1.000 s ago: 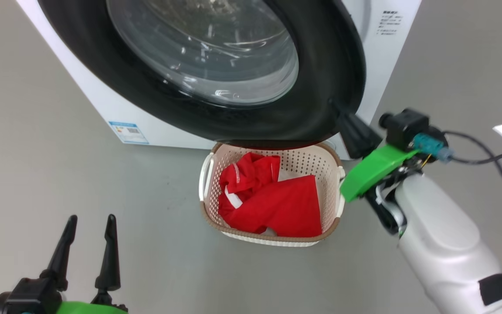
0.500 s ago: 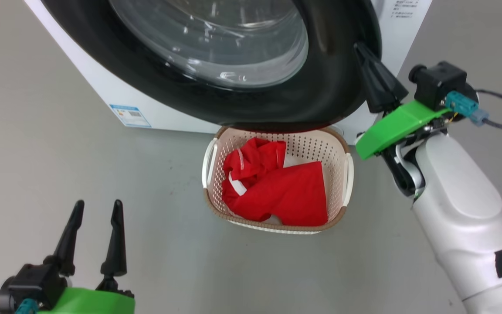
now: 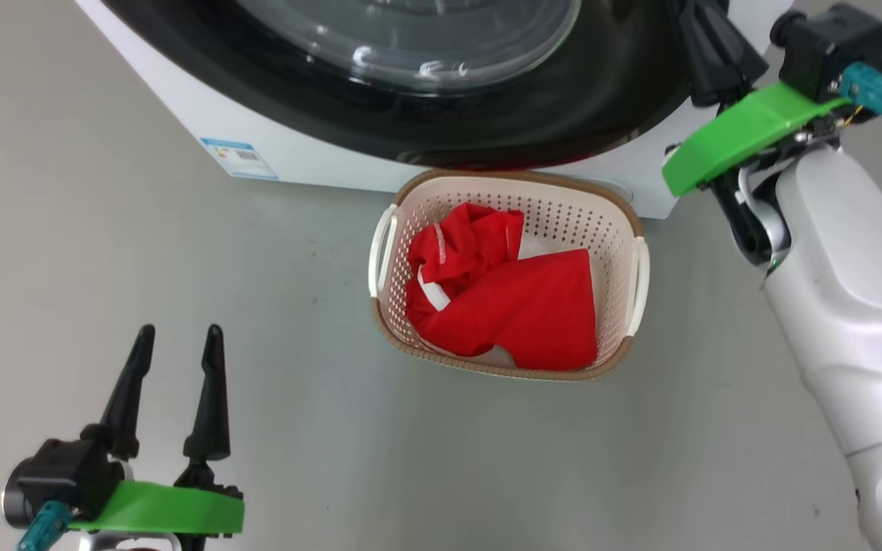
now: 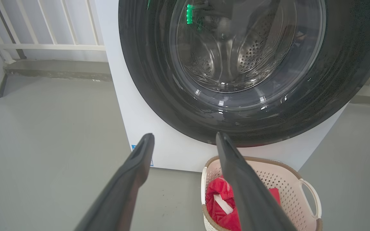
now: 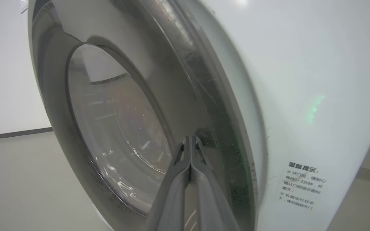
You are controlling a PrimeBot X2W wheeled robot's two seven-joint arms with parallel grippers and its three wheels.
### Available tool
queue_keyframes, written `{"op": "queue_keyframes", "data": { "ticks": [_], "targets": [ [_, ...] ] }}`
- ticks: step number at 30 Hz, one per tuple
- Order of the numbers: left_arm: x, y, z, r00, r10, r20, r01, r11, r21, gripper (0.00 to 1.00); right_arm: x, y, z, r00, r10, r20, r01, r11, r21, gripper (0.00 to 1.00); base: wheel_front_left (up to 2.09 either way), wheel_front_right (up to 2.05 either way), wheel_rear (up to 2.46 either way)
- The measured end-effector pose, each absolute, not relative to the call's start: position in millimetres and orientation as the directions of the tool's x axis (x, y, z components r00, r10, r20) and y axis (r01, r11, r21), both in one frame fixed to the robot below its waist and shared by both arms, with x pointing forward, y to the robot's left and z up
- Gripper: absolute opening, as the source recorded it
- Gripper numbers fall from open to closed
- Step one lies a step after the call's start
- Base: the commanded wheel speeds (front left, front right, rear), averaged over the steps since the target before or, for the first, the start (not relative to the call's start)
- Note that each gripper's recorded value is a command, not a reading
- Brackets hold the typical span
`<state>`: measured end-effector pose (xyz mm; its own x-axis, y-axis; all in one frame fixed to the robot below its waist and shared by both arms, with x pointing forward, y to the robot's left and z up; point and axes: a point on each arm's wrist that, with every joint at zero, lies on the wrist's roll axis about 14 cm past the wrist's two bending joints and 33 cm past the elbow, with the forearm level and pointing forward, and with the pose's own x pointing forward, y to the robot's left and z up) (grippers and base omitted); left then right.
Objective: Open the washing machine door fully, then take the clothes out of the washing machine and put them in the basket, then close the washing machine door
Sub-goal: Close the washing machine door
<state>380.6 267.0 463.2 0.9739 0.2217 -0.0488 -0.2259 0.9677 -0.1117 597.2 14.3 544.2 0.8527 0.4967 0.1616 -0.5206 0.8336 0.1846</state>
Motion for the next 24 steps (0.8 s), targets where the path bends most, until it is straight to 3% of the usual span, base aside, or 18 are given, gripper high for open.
{"op": "queue_keyframes", "data": {
  "ticks": [13,23,24],
  "targets": [
    [390.4,272.2,459.3,0.969,0.241,-0.054,-0.247,0.956,-0.159,1.00,626.9,27.2,542.7,0.845,0.508,0.167,-0.534,0.818,0.212,0.00,0.00,0.00,0.00],
    [394.8,267.0,460.6,0.973,0.226,-0.047,-0.230,0.958,-0.169,1.00,625.7,28.8,542.0,0.853,0.493,0.172,-0.522,0.802,0.291,0.00,0.00,0.00,0.00],
    [395.8,265.5,460.6,0.974,0.221,-0.046,-0.226,0.959,-0.171,1.00,624.7,26.1,542.7,0.856,0.486,0.175,-0.517,0.800,0.306,0.06,0.00,0.00,0.00]
  ]
}}
